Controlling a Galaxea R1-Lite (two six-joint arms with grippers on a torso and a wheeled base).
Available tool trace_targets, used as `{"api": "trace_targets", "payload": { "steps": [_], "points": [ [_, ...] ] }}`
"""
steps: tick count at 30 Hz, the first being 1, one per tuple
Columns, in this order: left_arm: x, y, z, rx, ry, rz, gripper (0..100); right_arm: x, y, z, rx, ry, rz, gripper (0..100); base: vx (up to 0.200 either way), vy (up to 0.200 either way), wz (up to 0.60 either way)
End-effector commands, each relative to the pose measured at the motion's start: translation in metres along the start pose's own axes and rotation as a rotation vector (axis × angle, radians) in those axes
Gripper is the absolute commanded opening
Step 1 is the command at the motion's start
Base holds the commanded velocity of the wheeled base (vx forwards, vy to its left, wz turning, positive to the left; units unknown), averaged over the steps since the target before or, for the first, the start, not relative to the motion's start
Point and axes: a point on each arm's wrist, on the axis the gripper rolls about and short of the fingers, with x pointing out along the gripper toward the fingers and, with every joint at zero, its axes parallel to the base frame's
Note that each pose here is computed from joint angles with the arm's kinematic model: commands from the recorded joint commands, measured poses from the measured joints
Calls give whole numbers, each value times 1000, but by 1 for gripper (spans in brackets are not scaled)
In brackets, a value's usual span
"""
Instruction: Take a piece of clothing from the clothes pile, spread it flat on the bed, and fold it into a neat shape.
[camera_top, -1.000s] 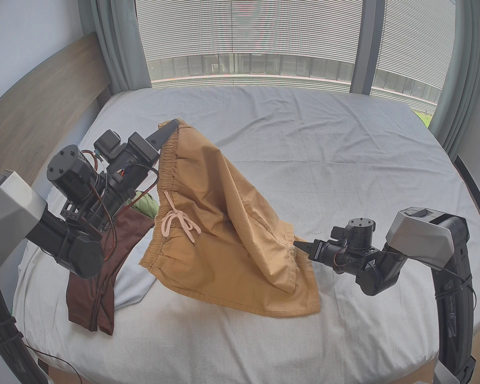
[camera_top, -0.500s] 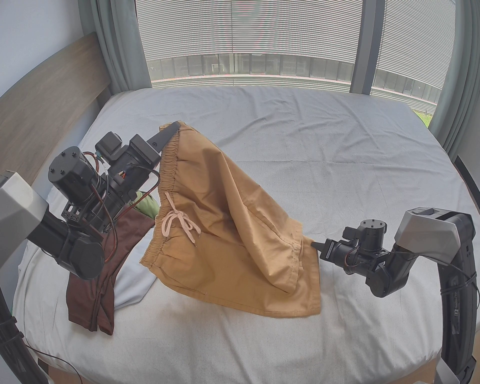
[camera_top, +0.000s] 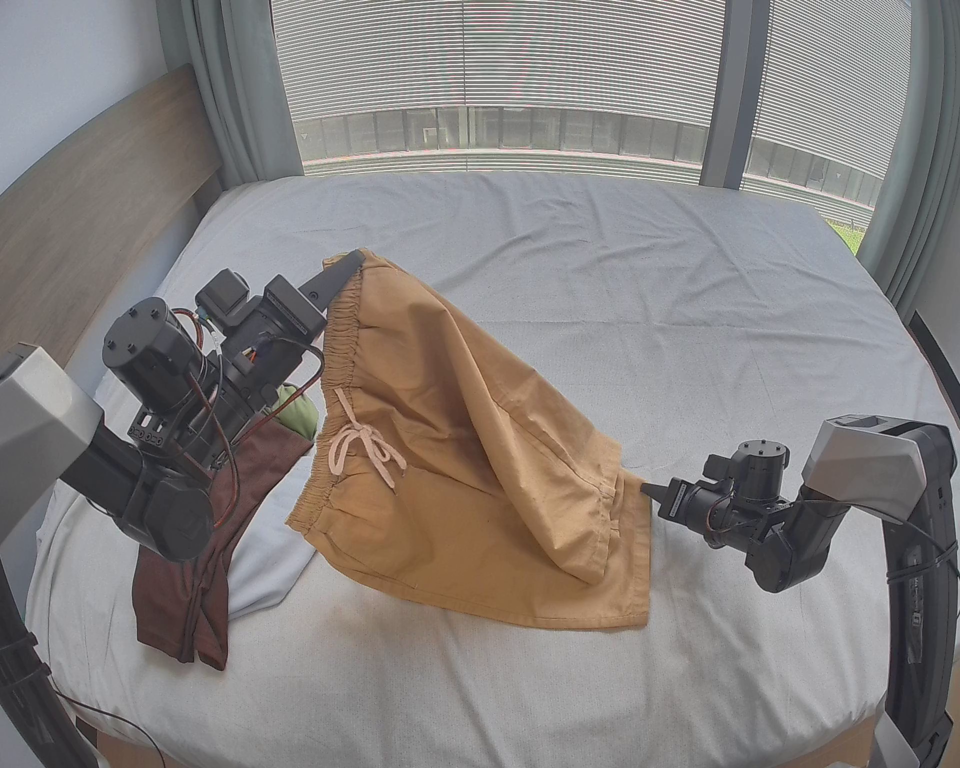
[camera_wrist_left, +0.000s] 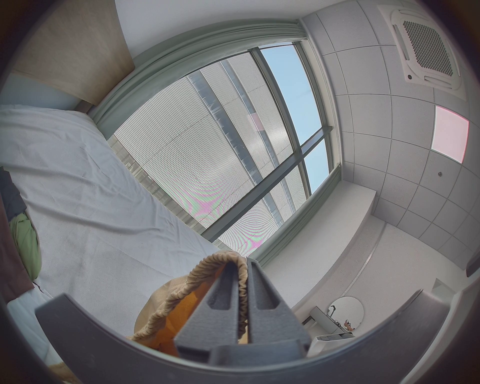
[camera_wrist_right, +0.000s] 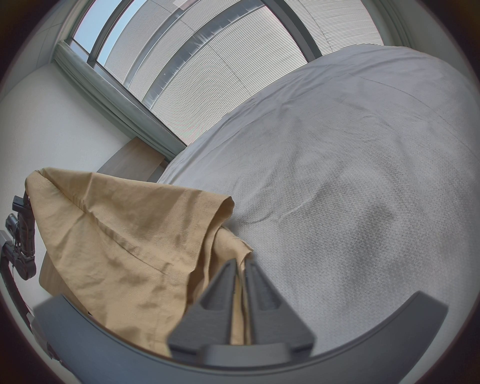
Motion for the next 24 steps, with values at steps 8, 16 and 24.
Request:
{"api": "trace_targets", "payload": {
  "steps": [8, 16, 24],
  "points": [
    [2, 3, -8, 13, 17, 3, 0, -8, 35, 18, -43, -74, 87, 100, 0, 0, 0],
    [2, 4, -8, 16, 18, 6, 0, 3, 68, -5, -69, -11, 165, 100, 0, 0, 0],
    [2, 4, -8, 18, 17, 5, 0, 7, 65, -17, -56, 45, 129, 100, 0, 0, 0]
  ]
}}
